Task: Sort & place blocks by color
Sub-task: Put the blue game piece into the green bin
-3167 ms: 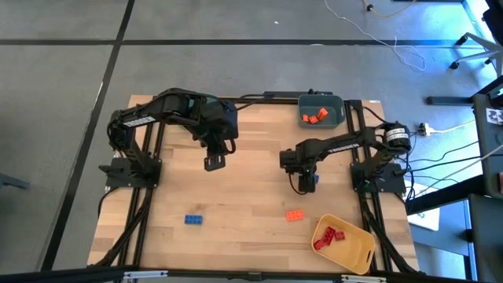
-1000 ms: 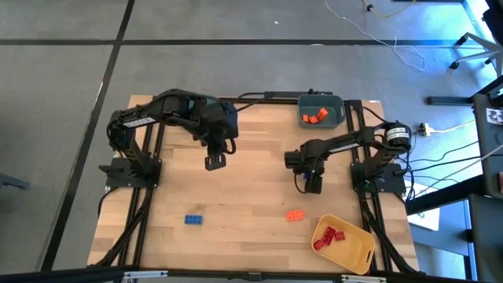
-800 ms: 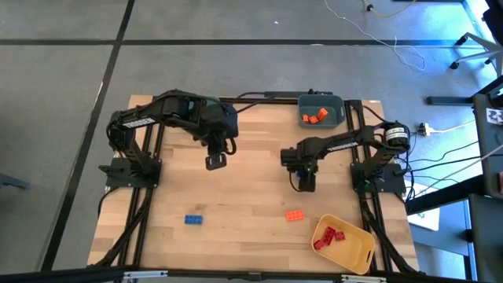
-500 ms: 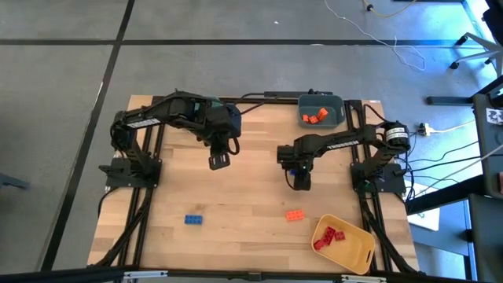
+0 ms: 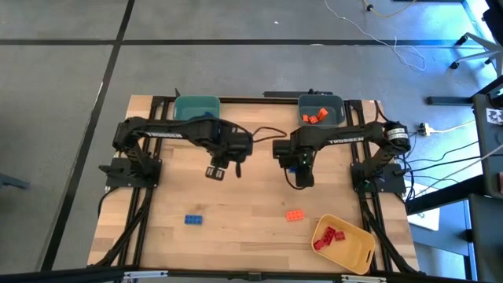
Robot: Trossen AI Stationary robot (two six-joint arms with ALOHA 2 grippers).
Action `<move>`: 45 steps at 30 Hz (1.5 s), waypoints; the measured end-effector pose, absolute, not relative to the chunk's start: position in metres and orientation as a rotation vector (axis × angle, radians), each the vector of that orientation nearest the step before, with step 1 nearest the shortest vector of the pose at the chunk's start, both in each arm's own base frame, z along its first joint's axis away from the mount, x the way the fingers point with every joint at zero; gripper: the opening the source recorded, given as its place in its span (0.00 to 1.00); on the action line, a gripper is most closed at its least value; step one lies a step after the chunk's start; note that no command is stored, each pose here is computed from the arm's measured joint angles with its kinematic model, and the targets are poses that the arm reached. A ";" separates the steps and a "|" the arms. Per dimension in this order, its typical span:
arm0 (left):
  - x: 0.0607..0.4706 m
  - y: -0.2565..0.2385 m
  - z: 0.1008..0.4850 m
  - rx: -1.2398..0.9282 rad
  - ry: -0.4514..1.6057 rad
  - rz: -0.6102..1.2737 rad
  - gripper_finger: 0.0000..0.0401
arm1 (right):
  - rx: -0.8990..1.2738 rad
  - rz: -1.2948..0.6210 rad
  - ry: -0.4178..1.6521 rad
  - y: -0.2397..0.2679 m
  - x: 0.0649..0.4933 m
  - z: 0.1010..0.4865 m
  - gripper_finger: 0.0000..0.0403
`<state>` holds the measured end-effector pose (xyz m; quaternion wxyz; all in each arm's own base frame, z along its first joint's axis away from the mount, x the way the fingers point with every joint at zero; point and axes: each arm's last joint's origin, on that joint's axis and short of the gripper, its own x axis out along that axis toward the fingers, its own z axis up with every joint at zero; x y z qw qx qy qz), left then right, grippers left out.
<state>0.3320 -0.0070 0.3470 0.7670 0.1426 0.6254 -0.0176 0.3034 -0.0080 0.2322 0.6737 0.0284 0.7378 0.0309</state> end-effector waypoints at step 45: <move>0.324 -0.030 0.451 0.477 0.364 0.079 0.34 | -0.243 -0.064 0.916 0.042 0.230 0.423 0.35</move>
